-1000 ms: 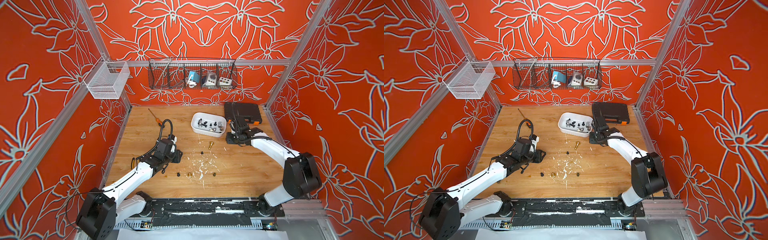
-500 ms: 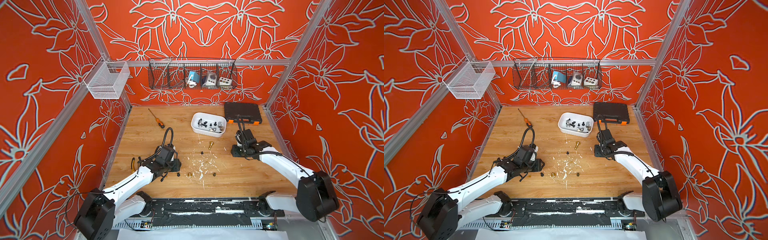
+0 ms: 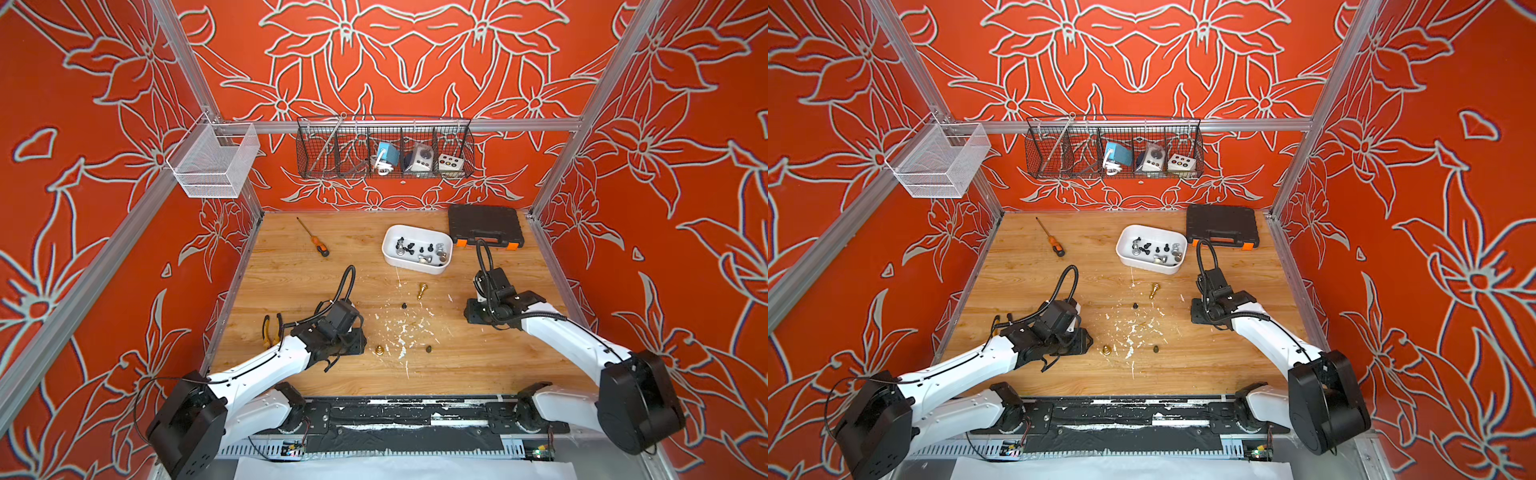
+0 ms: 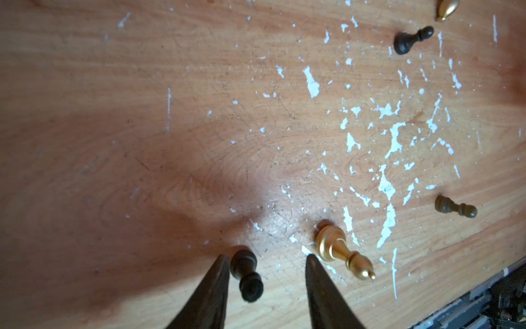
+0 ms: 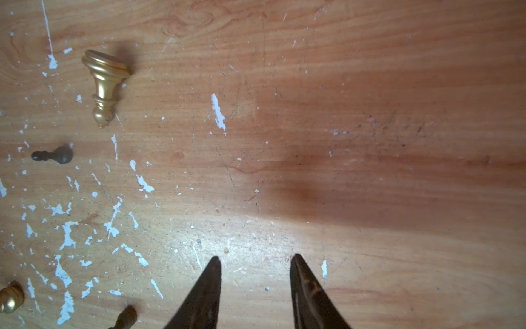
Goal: Put the chess pieces into the storage box
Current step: Pick up the chess piece at the center of the board, then place the chess piece in the storage box.
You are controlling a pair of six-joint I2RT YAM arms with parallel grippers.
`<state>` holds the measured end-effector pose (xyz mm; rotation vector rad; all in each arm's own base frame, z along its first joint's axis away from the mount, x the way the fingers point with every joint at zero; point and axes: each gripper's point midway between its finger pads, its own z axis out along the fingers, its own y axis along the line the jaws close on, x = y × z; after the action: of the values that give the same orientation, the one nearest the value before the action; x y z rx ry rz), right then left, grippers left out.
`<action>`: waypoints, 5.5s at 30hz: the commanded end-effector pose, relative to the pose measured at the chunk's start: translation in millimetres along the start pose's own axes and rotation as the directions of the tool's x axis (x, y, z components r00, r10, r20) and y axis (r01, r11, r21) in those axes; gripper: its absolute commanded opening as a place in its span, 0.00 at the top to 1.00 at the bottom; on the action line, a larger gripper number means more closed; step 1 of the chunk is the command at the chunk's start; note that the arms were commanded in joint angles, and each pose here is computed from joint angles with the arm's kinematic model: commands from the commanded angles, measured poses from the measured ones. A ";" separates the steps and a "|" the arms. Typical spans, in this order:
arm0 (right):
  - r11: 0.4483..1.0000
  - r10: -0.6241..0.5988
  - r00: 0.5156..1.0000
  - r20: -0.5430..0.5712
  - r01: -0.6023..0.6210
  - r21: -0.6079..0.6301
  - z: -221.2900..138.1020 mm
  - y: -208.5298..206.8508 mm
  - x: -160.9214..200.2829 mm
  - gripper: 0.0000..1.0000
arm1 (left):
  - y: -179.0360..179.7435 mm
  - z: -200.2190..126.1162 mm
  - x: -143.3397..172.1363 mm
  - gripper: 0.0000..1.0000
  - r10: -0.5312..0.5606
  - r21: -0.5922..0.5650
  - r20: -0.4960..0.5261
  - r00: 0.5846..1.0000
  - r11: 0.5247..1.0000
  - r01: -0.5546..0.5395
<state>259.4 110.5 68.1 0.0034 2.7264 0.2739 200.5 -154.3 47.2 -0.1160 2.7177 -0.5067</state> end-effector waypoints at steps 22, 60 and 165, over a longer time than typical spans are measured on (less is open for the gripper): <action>0.997 0.076 0.997 -0.021 -0.076 -0.020 2.8 -3.4 17.5 0.58 | 14.0 10.2 14.8 0.68 -0.040 -0.048 -0.014 0.999 0.998 0.039; 0.995 0.095 0.995 -0.041 -0.097 -0.027 2.6 -3.4 25.0 0.58 | -53.4 -20.9 -71.6 0.89 0.112 0.023 0.171 0.979 0.993 -0.117; 0.982 0.176 0.983 -0.059 -0.179 -0.054 -22.2 -10.2 58.9 0.59 | -208.3 141.1 -369.6 0.67 0.217 0.156 0.433 0.875 0.938 -0.310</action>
<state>201.8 104.7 64.7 0.1938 2.7616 0.4380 592.4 -342.2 86.9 0.1923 2.2780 -0.5959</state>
